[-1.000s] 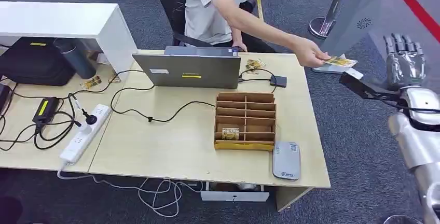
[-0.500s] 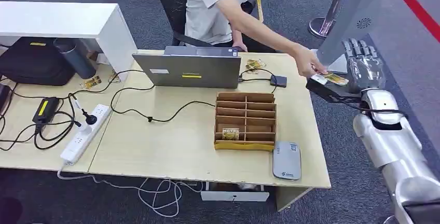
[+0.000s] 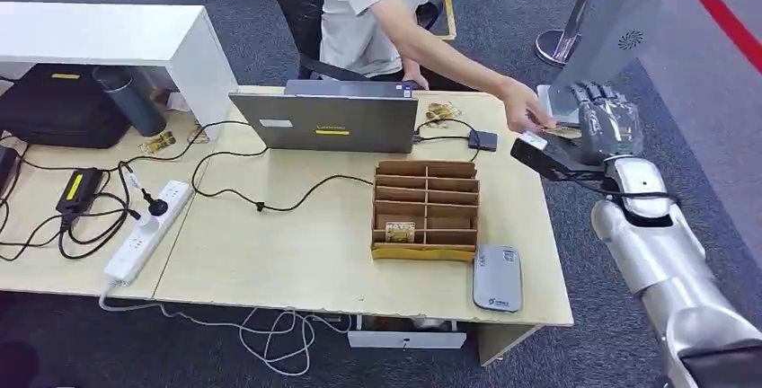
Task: Pass the card to the sensor for recognition and then transmit it.
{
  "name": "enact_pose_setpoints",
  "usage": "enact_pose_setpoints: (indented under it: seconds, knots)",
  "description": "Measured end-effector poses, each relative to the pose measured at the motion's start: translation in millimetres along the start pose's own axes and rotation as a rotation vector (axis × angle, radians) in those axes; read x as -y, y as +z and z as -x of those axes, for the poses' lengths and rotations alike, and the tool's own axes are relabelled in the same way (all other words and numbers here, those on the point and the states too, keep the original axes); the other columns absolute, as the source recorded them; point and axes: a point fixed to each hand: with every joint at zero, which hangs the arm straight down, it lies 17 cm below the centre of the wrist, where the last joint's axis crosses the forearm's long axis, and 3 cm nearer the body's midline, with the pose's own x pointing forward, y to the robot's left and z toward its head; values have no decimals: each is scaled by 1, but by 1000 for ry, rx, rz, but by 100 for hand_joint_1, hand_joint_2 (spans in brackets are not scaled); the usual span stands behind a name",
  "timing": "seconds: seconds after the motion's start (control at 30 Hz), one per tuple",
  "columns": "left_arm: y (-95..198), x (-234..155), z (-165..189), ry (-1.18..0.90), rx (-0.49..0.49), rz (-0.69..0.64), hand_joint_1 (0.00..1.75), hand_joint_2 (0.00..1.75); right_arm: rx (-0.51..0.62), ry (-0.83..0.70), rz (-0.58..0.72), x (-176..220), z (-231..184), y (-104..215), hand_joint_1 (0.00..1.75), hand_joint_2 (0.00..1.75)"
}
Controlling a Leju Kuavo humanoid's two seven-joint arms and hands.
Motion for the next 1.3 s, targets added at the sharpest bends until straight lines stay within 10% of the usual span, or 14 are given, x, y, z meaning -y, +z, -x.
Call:
enact_pose_setpoints:
  seconds: [0.67,1.3]
  knots:
    - [0,-1,0,-4,1,-8,0,175,18,-84,31,2,-17,4,175,175]
    - [-2,-1,1,122,5,-36,0,175,135,-359,201,16,-94,136,175,175]
